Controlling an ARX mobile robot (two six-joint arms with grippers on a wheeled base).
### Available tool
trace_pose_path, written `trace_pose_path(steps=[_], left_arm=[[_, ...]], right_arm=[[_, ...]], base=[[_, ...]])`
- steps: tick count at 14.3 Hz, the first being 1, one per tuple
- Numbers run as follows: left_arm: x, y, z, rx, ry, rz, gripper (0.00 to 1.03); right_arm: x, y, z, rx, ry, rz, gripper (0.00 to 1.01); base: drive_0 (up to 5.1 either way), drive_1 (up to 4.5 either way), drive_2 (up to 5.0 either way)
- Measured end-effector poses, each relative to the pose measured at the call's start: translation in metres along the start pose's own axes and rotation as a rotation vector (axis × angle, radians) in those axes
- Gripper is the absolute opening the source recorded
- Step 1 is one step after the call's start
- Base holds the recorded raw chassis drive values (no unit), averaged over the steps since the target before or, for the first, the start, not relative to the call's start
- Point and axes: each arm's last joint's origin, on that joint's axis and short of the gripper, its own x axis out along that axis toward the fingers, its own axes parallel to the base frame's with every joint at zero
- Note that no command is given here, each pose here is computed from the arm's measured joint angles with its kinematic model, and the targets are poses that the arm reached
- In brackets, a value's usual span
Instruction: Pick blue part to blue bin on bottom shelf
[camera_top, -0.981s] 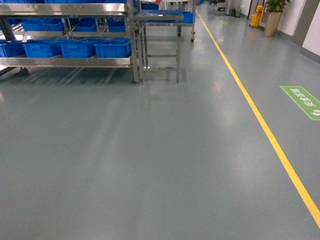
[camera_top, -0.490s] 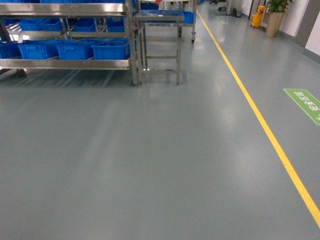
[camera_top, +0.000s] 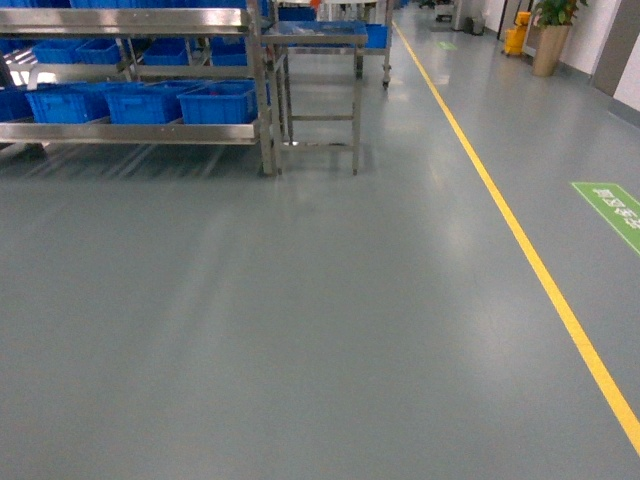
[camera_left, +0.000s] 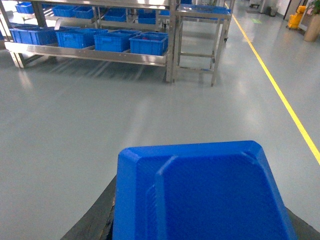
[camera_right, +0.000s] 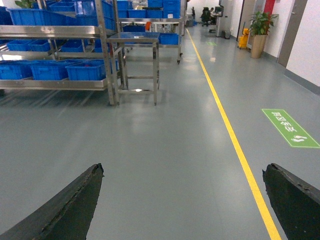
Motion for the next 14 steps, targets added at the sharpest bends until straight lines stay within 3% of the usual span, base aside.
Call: trace_pose_path(steps=[14], left_arm=[[0.0000,0.0002,-0.0002,0.001,0.001,0.003,0.44]], right_arm=[[0.0000,0.0000,-0.0004,0.000,0.005,0.000,0.98]], base=[[0.0,4.04,-4.0]])
